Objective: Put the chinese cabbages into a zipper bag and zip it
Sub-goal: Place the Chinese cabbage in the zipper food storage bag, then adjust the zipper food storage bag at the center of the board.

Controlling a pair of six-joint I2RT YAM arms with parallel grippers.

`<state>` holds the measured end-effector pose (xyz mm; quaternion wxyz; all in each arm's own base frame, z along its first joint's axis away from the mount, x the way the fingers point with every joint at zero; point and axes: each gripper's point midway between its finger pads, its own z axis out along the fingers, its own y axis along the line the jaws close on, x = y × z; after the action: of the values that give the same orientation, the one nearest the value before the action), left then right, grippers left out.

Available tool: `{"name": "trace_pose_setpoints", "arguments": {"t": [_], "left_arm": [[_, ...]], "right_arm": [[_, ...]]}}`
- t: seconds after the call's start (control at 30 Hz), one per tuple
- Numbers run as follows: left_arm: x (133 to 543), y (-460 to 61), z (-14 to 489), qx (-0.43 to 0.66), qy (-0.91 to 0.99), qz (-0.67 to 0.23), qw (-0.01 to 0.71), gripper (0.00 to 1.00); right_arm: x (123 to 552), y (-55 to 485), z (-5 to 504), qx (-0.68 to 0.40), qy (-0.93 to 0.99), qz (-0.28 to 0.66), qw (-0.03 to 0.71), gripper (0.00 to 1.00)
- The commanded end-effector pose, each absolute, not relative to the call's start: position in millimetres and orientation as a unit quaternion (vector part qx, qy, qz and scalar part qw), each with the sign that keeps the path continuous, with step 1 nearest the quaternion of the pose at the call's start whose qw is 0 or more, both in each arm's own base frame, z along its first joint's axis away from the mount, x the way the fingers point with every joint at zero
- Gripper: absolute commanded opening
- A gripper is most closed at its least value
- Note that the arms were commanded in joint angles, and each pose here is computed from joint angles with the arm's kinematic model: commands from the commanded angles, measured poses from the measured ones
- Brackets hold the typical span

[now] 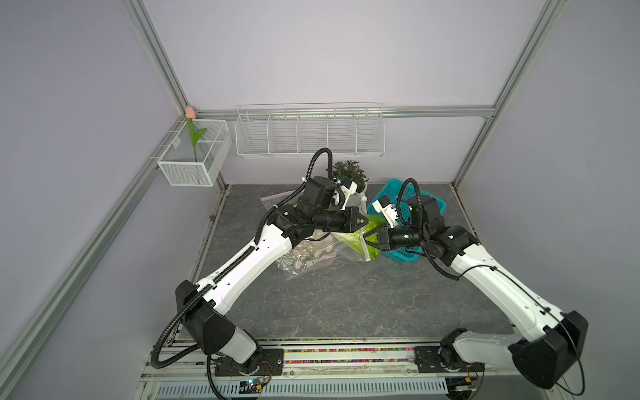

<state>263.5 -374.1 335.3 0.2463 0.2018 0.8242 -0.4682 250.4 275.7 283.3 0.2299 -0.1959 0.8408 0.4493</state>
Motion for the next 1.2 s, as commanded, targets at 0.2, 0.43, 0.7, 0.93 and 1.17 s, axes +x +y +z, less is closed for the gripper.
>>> {"name": "trace_pose_setpoints", "arguments": {"t": [0.2,0.43,0.7,0.93,1.17], "left_arm": [[269.0,-384.4,343.6,0.163,0.781,-0.552,0.244,0.0],[299.7,-356.8,344.6,0.084,0.734,-0.615,0.273,0.0],[307.5,-342.2,341.1,0.067,0.723,-0.628,0.28,0.0],[303.9,-344.4,343.5,0.078,0.721,-0.633,0.272,0.0],[304.0,-345.9,340.0,0.081,0.727,-0.628,0.267,0.0]], "right_arm": [[256.8,284.5,285.5,-0.232,0.861,0.395,0.222,0.48],[246.3,296.7,322.0,-0.232,0.822,0.472,0.219,0.66],[262.3,239.5,327.1,-0.142,0.838,0.454,0.266,0.67],[283.6,157.1,231.2,0.032,0.896,0.367,0.248,0.38],[298.5,188.4,213.6,0.051,0.871,0.426,0.242,0.43]]}}
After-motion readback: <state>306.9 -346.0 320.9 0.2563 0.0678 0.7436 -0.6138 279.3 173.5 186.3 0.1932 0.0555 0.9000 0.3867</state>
